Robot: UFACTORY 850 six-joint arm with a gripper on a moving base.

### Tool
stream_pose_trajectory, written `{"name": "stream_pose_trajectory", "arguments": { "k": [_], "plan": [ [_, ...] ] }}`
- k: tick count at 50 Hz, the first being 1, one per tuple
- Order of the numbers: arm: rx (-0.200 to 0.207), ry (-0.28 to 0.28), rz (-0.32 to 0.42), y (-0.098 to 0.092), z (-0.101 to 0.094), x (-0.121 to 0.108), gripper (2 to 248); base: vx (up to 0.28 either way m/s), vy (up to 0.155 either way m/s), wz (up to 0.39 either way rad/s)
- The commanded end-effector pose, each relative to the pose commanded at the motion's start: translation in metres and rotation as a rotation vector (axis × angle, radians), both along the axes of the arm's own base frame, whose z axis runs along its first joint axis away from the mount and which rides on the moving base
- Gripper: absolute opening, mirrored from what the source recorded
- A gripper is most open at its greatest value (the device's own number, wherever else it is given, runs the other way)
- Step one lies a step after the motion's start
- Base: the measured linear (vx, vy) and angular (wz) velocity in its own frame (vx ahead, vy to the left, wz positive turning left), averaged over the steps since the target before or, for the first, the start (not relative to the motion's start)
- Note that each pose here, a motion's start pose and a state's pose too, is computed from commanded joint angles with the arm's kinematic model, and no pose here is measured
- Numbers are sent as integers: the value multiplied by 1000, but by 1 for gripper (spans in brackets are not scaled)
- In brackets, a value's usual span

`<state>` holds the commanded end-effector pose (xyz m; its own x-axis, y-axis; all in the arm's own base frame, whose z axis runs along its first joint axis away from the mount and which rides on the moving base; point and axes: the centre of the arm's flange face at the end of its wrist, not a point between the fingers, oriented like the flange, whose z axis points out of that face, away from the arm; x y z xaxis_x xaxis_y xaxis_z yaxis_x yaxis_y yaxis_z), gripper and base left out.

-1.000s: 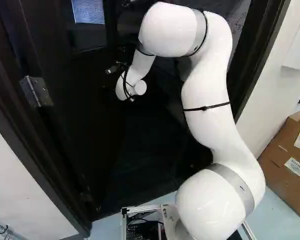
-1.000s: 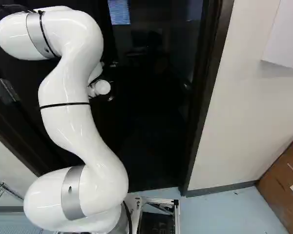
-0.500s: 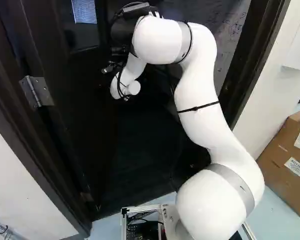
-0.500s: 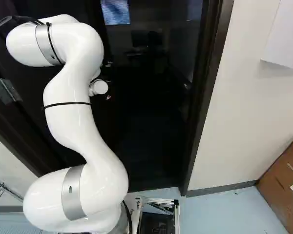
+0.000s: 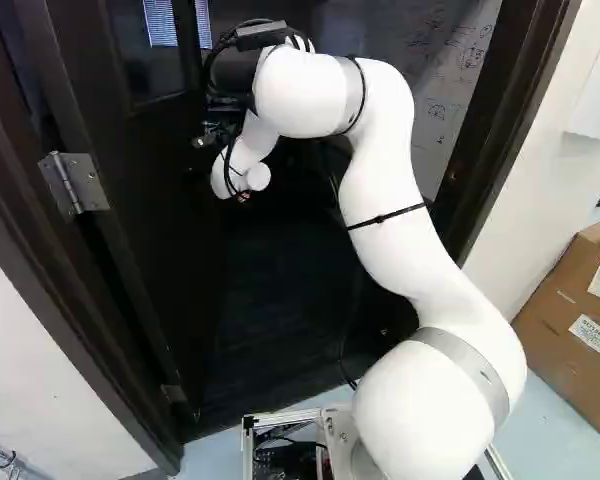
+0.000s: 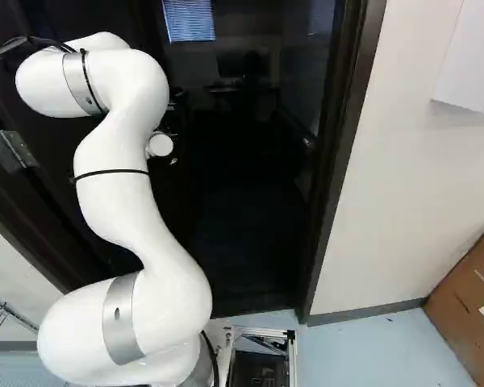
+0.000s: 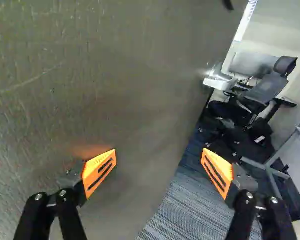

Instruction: Open the door and move inside

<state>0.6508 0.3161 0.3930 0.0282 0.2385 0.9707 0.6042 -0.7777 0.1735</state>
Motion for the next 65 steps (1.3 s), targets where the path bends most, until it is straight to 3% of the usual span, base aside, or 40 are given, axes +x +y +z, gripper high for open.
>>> {"name": "stream_pose_trajectory", "arguments": {
  "k": [27,65],
  "plan": [
    [8,-17,47,38,-4,1,247,0,0,0],
    [8,-14,134,93,-3,-34,247,0,0,0]
  ]
}}
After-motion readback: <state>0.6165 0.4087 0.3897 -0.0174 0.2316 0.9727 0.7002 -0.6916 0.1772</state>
